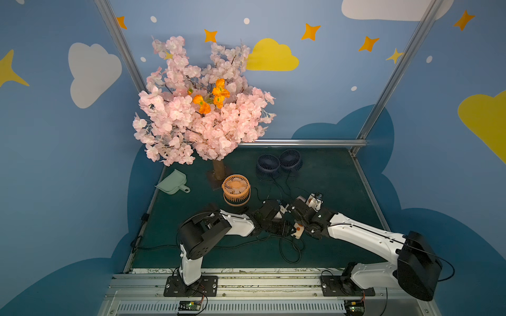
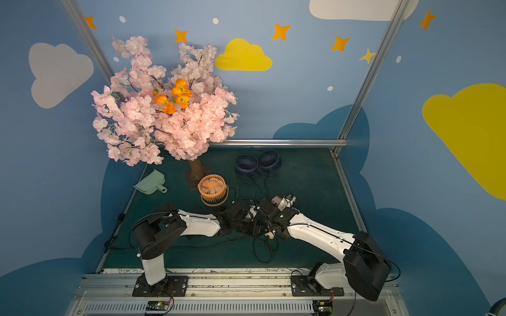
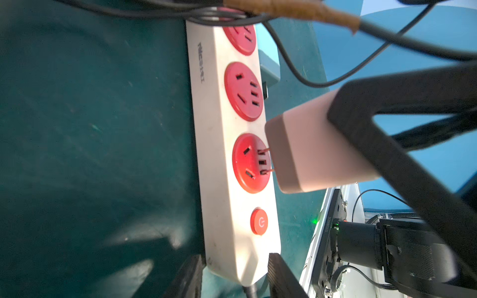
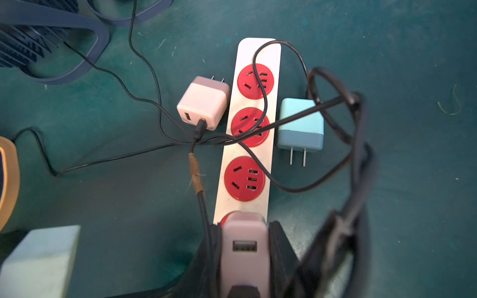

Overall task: Plug the desk fan into the power strip
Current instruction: Insert the plug into the socket.

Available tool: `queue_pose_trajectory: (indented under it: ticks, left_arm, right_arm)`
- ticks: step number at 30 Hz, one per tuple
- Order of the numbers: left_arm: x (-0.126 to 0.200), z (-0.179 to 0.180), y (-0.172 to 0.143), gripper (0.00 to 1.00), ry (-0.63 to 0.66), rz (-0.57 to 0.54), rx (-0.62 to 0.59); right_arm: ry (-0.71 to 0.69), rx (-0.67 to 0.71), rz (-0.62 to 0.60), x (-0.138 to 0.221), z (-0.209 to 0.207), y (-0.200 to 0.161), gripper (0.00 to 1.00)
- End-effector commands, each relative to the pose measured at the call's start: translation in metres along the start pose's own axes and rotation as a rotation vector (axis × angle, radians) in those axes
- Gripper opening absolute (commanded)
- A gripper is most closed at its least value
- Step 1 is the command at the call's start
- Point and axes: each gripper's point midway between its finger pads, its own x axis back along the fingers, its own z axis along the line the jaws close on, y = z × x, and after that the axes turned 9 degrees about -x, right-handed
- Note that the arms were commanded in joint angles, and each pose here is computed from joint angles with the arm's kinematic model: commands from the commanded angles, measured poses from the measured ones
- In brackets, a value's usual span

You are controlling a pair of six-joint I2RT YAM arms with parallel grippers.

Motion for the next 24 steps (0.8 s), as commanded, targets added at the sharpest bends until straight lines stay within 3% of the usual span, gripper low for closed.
queue_pose_trajectory:
  ticks: [1, 9, 18, 24]
  left_arm:
    - [-0.003, 0.000, 0.000, 0.46, -0.005, 0.008, -0.008]
    - [-0.004, -0.001, 0.000, 0.45, -0.006, 0.007, -0.009]
    - [-0.003, -0.001, 0.001, 0.45, -0.007, -0.003, -0.009]
    - [-0.005, -0.001, 0.003, 0.44, -0.017, -0.012, 0.000]
  right_arm:
    - [-0.014, -0.008, 0.018, -0.004, -0.003, -0.007, 0.00]
    - [-0.096, -0.013, 0.058, -0.018, -0.023, -0.024, 0.00]
    - [-0.164, 0.077, 0.154, -0.034, -0.031, -0.060, 0.00]
    - [-0.180, 0.129, 0.139, -0.027, -0.034, -0.070, 0.00]
